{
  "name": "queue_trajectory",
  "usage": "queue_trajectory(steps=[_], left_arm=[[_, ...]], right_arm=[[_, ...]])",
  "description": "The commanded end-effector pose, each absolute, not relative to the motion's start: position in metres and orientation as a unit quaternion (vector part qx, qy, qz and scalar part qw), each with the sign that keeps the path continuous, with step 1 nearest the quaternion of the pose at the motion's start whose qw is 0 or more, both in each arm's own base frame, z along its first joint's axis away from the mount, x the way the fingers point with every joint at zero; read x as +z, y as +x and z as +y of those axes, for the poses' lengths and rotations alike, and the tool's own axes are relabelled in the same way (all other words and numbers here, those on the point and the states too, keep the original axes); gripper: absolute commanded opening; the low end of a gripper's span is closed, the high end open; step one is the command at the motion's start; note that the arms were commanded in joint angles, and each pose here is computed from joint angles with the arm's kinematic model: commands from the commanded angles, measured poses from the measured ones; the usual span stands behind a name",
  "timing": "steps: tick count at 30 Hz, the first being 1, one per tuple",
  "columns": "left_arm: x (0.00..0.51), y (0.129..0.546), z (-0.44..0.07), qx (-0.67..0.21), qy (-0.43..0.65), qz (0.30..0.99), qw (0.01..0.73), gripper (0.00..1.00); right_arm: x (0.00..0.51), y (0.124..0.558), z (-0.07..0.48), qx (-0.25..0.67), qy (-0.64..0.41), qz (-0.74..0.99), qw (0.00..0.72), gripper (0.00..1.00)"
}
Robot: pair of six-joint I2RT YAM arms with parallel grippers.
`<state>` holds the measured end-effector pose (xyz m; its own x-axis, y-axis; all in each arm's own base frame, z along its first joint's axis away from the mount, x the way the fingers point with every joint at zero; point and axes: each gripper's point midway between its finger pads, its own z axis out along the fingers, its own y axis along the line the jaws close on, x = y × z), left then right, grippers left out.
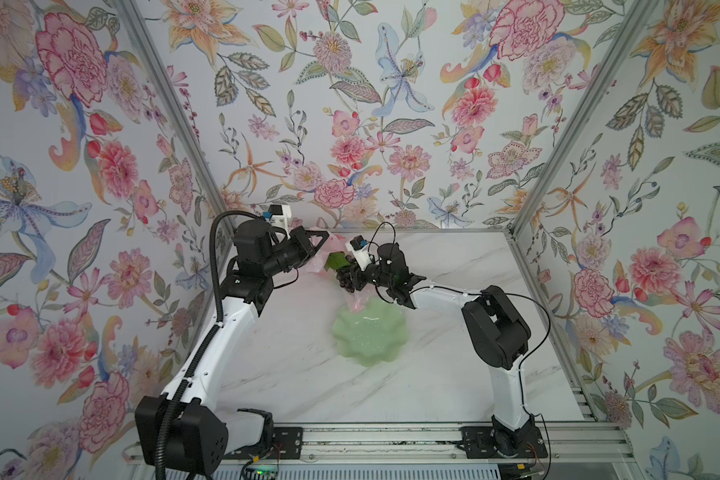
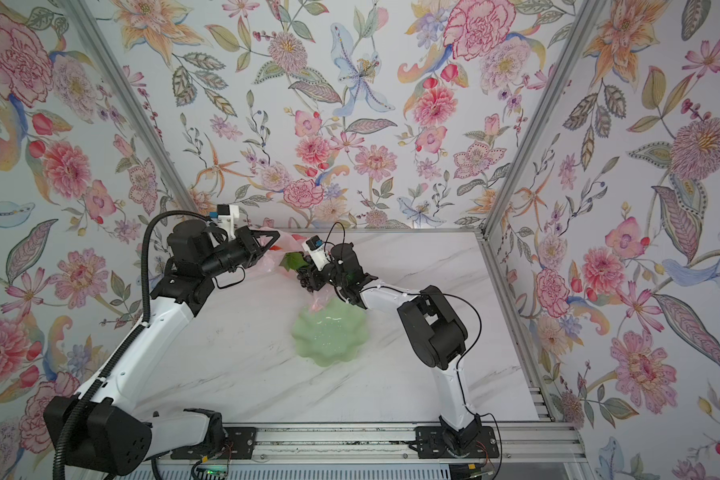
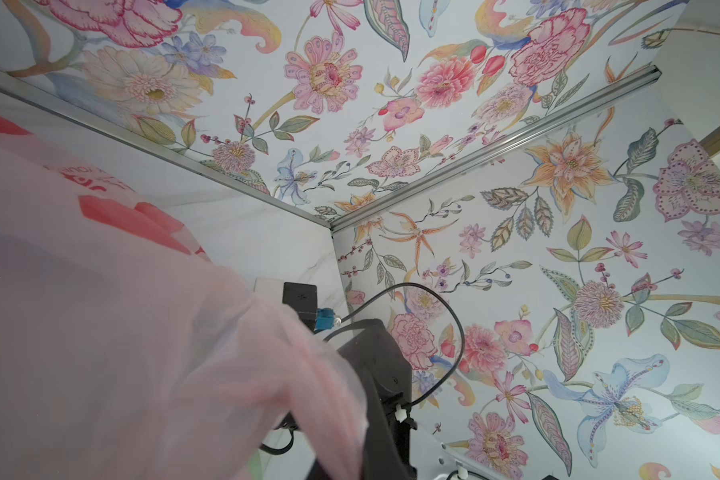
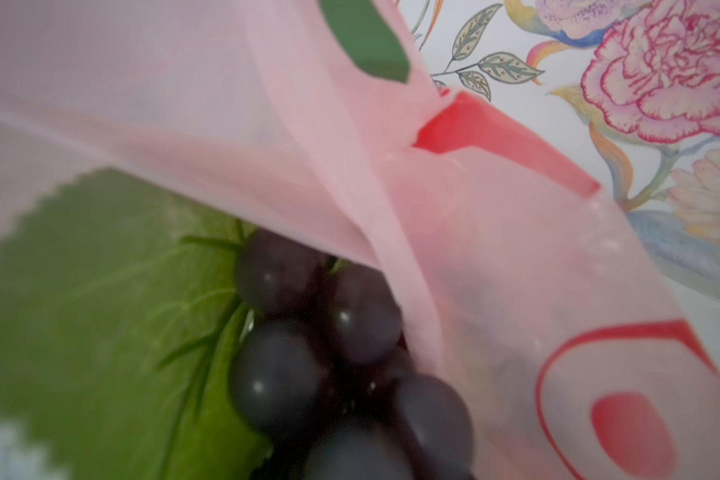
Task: Place the fruits into the plastic bag
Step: 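Push the grapes with the right gripper down into the bag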
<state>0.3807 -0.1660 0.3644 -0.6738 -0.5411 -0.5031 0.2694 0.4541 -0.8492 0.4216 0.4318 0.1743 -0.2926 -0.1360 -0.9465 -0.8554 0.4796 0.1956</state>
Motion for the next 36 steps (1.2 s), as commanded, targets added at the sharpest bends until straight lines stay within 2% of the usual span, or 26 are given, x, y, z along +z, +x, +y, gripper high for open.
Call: queue_trajectory(steps=[1, 4, 5, 12, 16, 19, 26, 30, 36], left_arm=[[0.367, 0.374, -0.164, -0.486, -0.050, 0.775, 0.401, 0.00], [0.363, 0.377, -0.159, -0.450, -0.040, 0.793, 0.408, 0.00], [0.361, 0.377, -0.157, -0.440, -0.038, 0.800, 0.406, 0.00], [0.363, 0.374, -0.153, -0.418, -0.027, 0.808, 0.413, 0.00], [0.376, 0.371, -0.161, -0.460, -0.029, 0.788, 0.408, 0.00], [0.391, 0.373, -0.166, -0.487, -0.029, 0.769, 0.413, 0.00], [0.403, 0.382, -0.168, -0.506, -0.042, 0.752, 0.420, 0.00], [0.414, 0.382, -0.174, -0.526, -0.037, 0.737, 0.422, 0.00], [0.416, 0.370, -0.186, -0.540, -0.017, 0.732, 0.415, 0.00]], right_arm=[[0.196, 0.421, 0.420, 0.409, -0.318, 0.701, 0.490, 0.32], [0.205, 0.413, 0.420, 0.434, -0.317, 0.687, 0.490, 0.32], [0.206, 0.424, 0.407, 0.431, -0.304, 0.691, 0.494, 0.32], [0.200, 0.426, 0.405, 0.435, -0.303, 0.702, 0.475, 0.31], [0.186, 0.423, 0.414, 0.377, -0.356, 0.717, 0.466, 0.30], [0.185, 0.425, 0.418, 0.375, -0.367, 0.715, 0.462, 0.30], [0.176, 0.378, 0.466, 0.348, -0.497, 0.664, 0.437, 0.31], [0.171, 0.387, 0.477, 0.356, -0.488, 0.683, 0.411, 0.31], [0.171, 0.429, 0.483, 0.355, -0.419, 0.739, 0.391, 0.30]])
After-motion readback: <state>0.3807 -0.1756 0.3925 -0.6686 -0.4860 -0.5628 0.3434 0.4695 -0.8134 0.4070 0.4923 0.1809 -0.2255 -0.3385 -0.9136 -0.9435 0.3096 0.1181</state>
